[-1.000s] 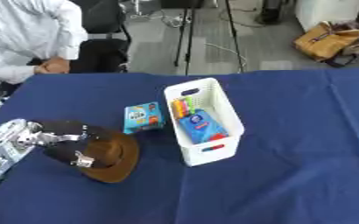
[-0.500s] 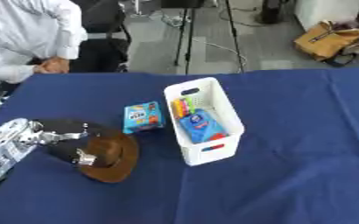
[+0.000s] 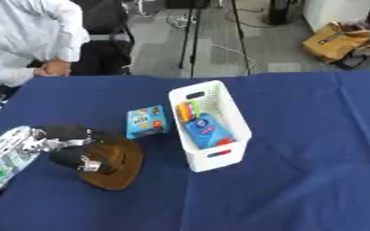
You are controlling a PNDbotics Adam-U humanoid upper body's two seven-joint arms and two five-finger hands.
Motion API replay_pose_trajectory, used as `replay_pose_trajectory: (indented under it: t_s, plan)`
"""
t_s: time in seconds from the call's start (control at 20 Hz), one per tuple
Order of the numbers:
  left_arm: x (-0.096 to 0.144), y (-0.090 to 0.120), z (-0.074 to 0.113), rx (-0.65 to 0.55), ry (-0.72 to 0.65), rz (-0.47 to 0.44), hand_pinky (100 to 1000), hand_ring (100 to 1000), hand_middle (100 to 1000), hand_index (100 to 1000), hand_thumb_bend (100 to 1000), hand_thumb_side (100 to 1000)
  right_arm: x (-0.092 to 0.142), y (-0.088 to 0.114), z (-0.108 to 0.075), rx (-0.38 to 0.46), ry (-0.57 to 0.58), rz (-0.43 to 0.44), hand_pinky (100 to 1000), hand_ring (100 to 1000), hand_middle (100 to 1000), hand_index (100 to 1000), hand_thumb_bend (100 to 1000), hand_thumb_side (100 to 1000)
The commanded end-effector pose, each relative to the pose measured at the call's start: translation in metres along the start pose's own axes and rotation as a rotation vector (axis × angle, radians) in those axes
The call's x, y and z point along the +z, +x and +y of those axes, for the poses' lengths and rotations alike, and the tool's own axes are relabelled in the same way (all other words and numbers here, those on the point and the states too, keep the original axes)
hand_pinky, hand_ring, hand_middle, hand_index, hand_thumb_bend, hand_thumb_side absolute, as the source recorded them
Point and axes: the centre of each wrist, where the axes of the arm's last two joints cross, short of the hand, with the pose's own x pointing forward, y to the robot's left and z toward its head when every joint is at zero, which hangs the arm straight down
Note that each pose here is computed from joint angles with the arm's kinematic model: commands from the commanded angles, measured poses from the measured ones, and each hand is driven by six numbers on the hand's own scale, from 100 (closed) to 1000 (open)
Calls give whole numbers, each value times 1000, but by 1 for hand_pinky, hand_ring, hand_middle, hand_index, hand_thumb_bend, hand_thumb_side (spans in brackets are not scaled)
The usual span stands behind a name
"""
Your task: Pick up objects on the table and place them in the box.
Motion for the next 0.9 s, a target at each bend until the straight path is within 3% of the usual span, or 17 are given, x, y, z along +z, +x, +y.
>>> replay_pose_trajectory:
  t_s: [0.05, 0.75, 0.85, 0.9]
  plan:
    - [4, -4, 11, -15, 2, 8, 1000, 1000, 1000, 1000, 599, 1000, -9, 4, -1, -18, -29, -15, 758, 723, 663, 638, 100, 624]
    - [-1, -3, 9, -8, -8, 0, 1000, 1000, 1000, 1000, 600, 997, -10, 4, -1, -28, -36, -11, 756, 721, 653, 615, 100, 616]
    - [-1, -2, 11, -12, -3, -4, 944, 968, 1000, 1000, 601, 970, -10, 4, -1, -29, -36, -10, 755, 720, 648, 610, 100, 615]
    - [-1, -2, 11, -14, -1, -7, 871, 941, 1000, 1000, 607, 943, -10, 4, -1, -29, -36, -9, 755, 720, 646, 606, 100, 614]
